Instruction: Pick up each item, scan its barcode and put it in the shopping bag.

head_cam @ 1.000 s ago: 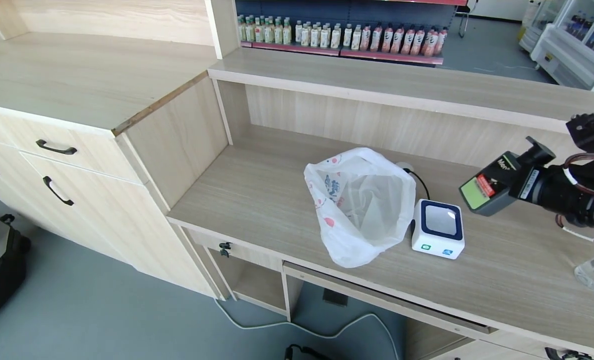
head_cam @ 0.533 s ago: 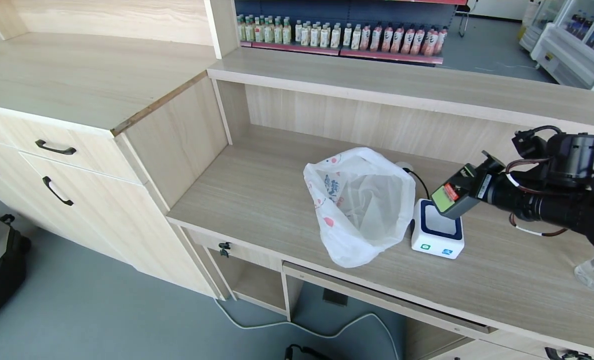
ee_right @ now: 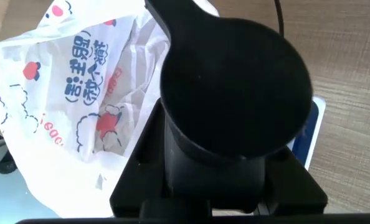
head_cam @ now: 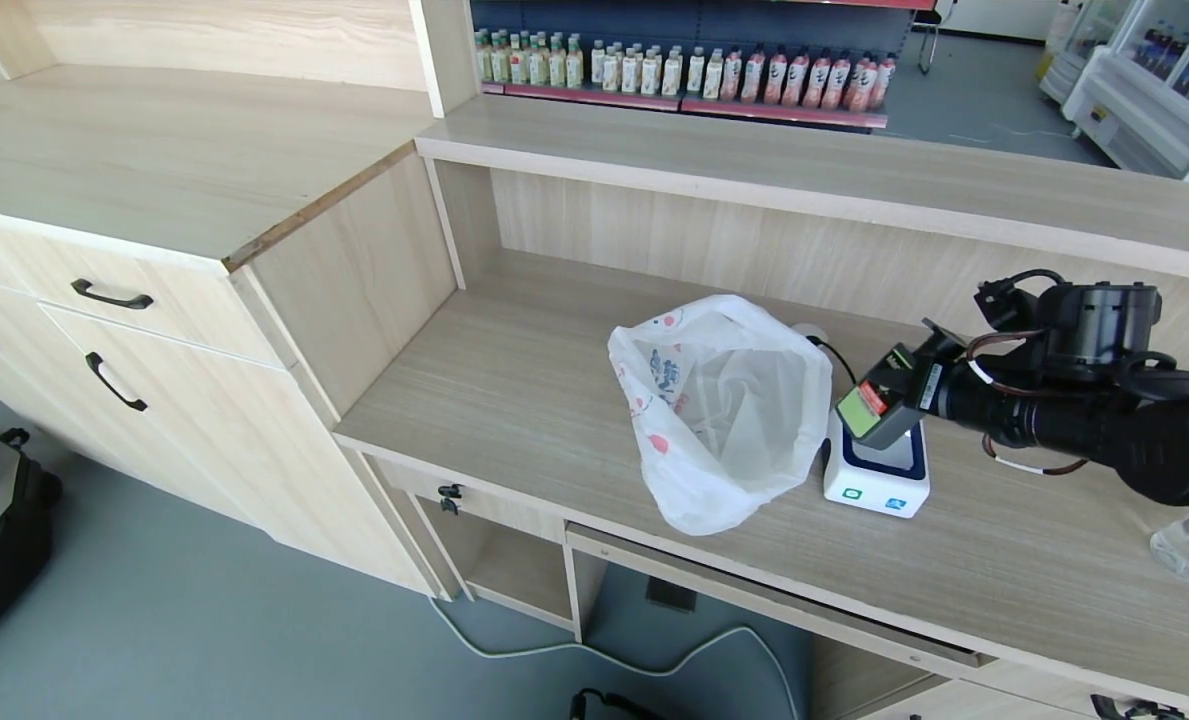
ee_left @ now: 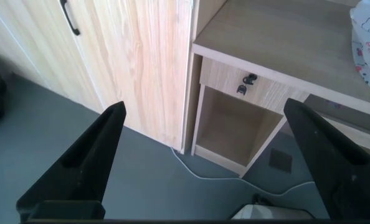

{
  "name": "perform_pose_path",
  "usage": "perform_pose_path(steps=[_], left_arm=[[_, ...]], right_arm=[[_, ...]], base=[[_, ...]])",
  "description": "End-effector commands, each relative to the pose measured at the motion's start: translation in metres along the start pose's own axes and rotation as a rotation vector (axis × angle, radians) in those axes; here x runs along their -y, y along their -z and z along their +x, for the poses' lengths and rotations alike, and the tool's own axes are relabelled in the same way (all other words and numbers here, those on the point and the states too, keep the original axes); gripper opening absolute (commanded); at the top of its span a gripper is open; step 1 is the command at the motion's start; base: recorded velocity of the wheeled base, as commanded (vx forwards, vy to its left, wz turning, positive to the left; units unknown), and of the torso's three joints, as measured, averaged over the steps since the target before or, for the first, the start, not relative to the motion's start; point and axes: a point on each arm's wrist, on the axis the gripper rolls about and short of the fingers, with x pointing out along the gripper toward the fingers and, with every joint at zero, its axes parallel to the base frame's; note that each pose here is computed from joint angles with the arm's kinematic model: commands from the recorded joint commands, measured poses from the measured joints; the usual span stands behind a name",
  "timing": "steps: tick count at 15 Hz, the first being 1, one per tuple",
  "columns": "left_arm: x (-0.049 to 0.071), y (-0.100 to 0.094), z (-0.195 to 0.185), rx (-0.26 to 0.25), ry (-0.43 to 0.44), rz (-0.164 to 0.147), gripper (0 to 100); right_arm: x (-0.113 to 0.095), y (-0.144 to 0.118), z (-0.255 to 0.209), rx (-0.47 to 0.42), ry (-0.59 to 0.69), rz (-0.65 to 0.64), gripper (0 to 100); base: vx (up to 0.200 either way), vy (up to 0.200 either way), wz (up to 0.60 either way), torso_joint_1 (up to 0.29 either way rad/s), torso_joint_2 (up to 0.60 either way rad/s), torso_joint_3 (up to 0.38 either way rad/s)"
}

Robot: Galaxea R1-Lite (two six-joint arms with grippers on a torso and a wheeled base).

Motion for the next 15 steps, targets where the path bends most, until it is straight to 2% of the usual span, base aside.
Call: perform_pose_path(steps=[1,15], left_arm=[[0.0,0.0001,0.0,0.0,-0.001,0.0,100],[0.0,-0.0003,-0.0001,0.002,-0.001,-0.001,100]], right_arm=[[-0.003,0.0025,0.0066,-0.011,-0.012,-0.004,0],[-0.0065,0.0072,0.0128,-0.027,-0.024,-0.073,0]], base=[[0.0,0.0,0.0,0.0,0.0,0.0],[0.0,0.0,0.0,0.0,0.0,0.0]])
